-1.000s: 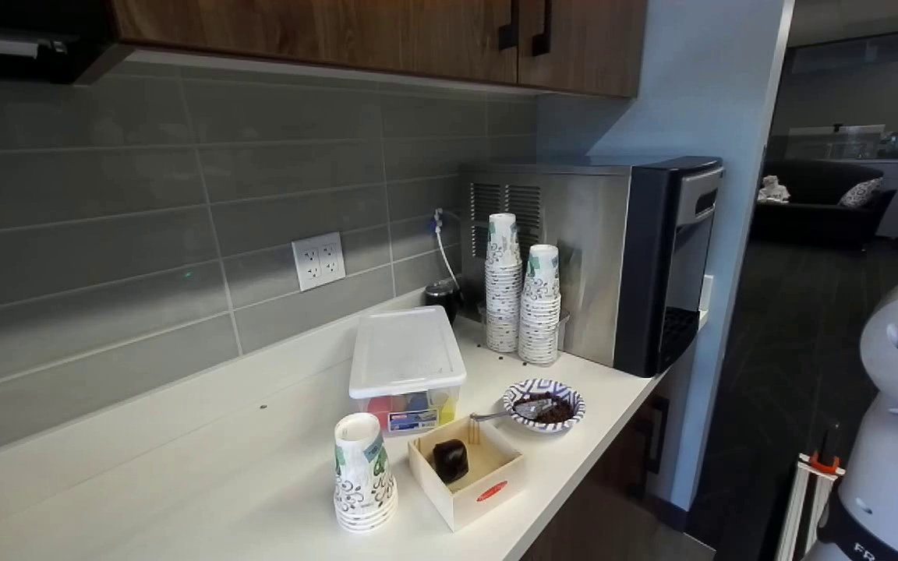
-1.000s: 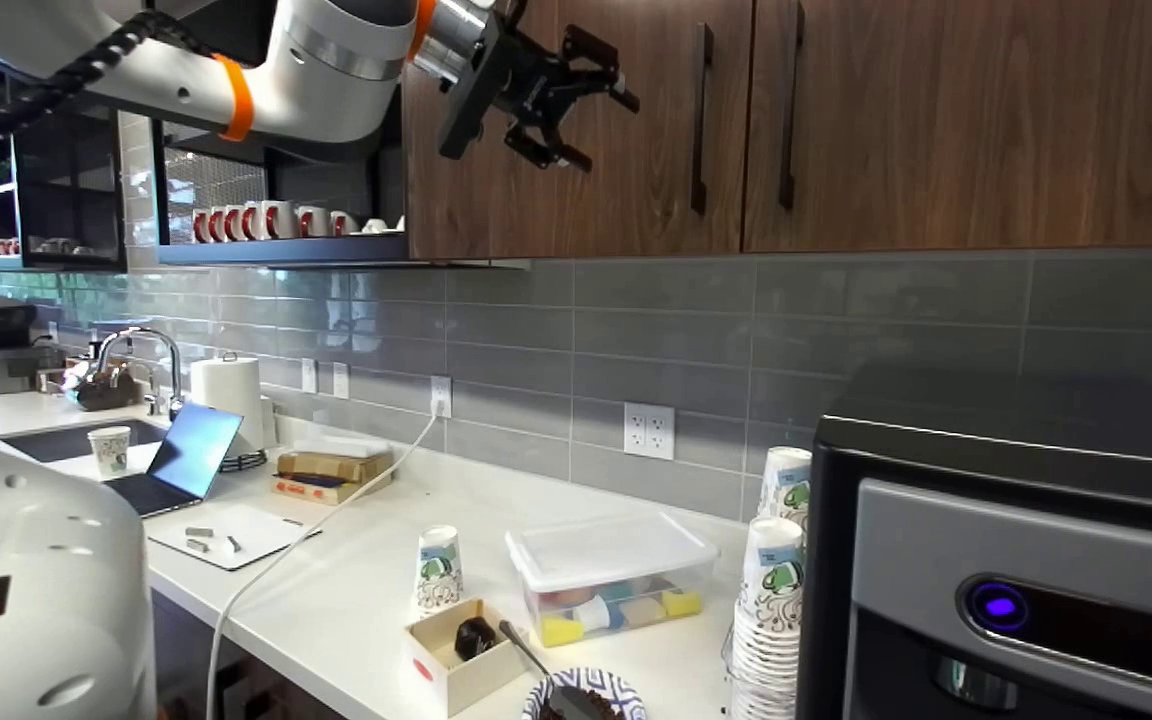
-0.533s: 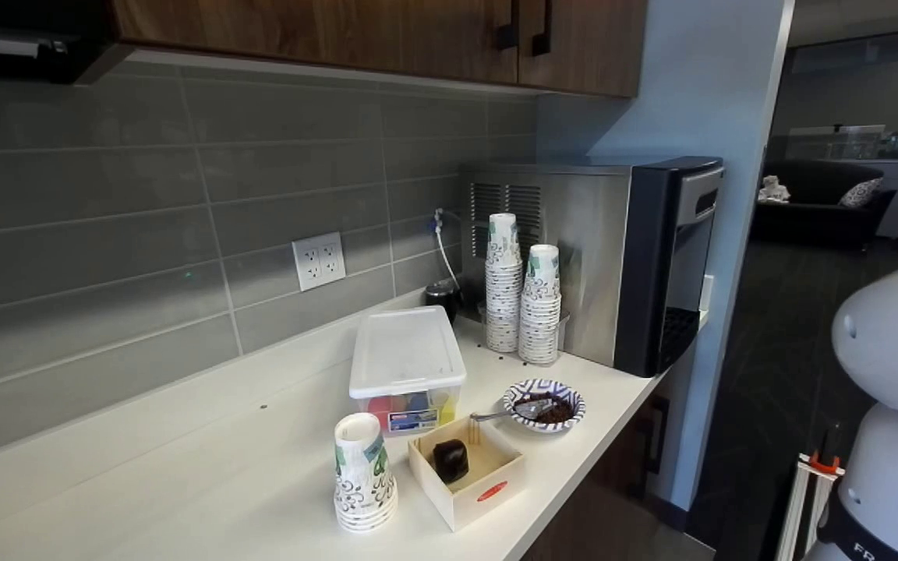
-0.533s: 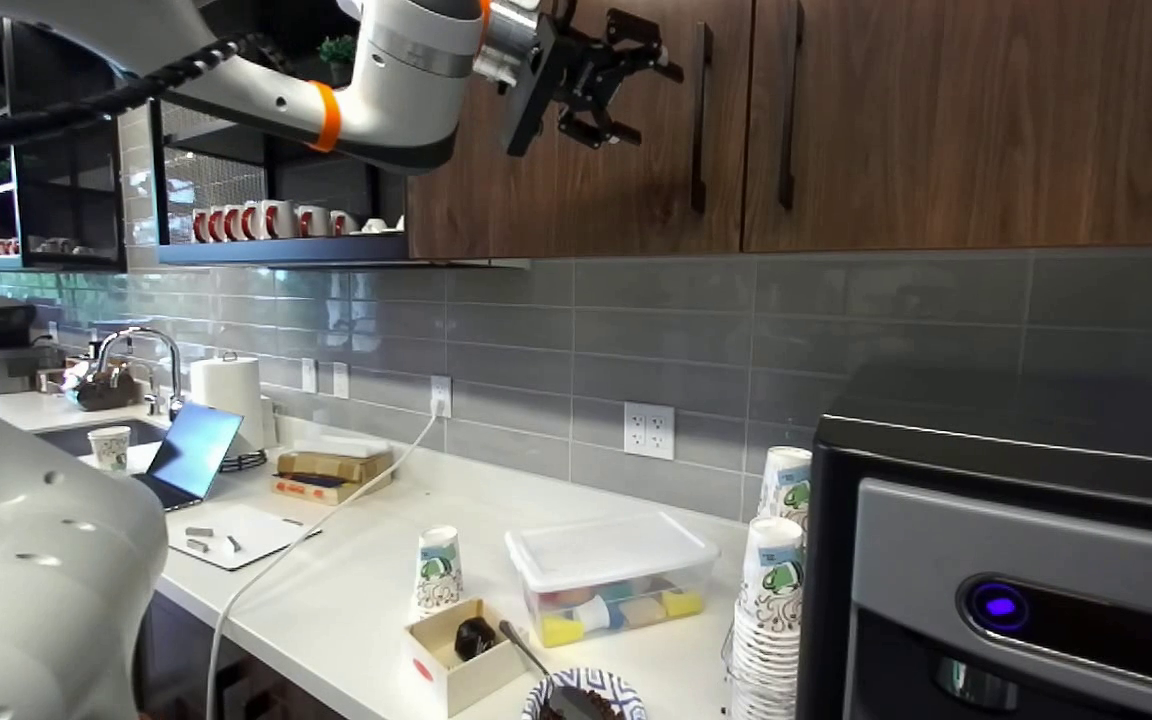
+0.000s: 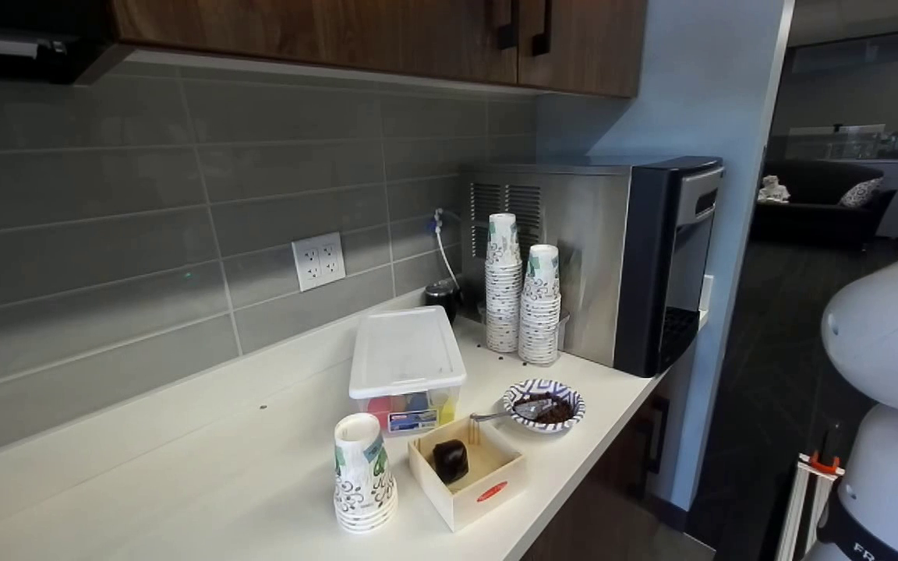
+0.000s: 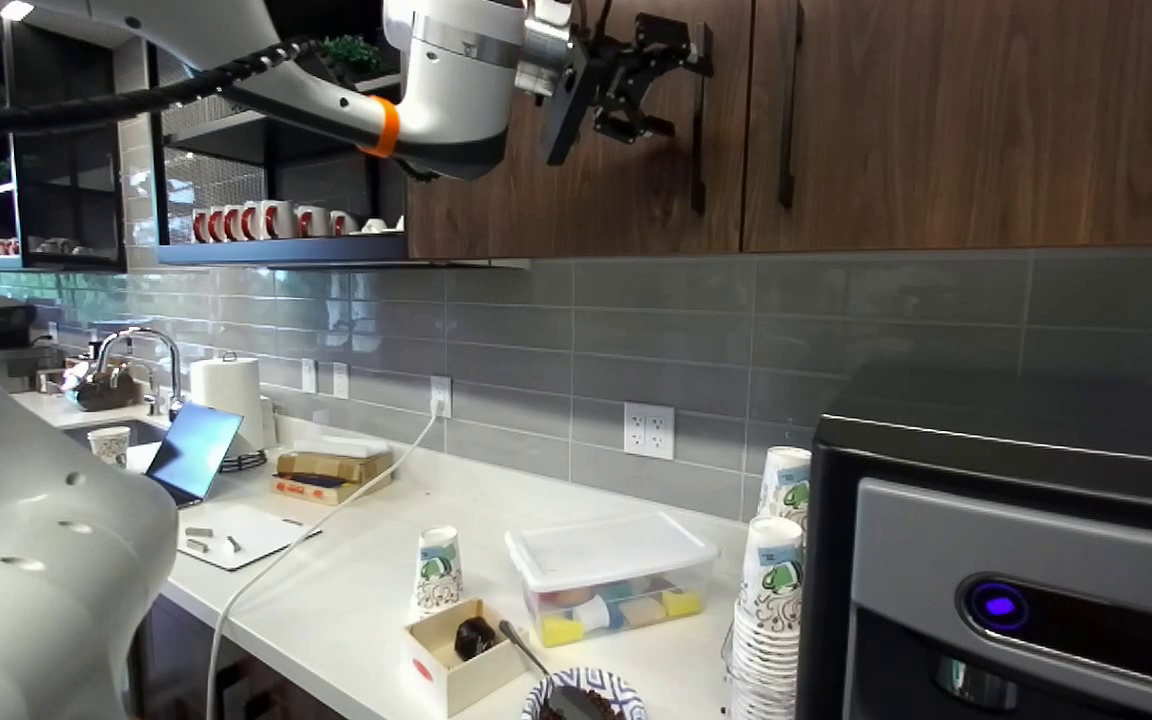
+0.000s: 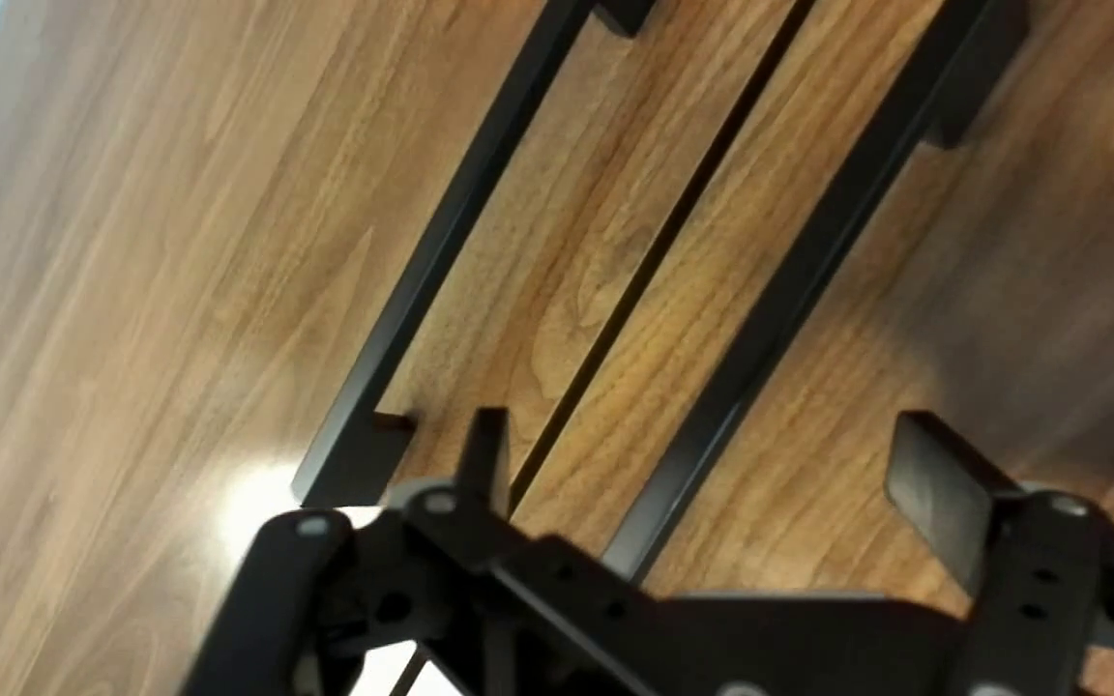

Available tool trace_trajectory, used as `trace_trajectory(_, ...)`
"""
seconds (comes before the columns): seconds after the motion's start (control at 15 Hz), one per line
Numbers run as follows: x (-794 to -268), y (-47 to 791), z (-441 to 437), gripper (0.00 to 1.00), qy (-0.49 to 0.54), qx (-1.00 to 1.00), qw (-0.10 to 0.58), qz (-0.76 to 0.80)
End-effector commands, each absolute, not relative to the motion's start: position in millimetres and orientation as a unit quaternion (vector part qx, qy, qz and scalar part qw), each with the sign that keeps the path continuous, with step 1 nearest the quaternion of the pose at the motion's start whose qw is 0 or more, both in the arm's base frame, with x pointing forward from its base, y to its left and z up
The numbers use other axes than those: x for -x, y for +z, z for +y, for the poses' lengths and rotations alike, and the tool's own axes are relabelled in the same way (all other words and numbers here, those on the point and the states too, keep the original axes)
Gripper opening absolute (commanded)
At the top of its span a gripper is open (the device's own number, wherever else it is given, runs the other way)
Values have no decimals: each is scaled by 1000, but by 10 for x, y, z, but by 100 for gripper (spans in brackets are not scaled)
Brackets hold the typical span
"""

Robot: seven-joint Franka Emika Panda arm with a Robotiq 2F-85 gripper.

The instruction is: Open and close the cabinet door on the top left

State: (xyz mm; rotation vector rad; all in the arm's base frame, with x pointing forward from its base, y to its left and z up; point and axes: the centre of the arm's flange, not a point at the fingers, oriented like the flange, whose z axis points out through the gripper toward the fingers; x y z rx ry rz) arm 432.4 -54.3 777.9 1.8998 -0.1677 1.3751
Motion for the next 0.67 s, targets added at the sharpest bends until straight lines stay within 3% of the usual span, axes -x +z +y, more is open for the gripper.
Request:
trace_trajectory(0.0, -4527, 7794, -575, 100, 566, -721, 390, -90)
trace_trajectory(0.6, -4435, 7701, -704, 100, 589, -690, 396, -144)
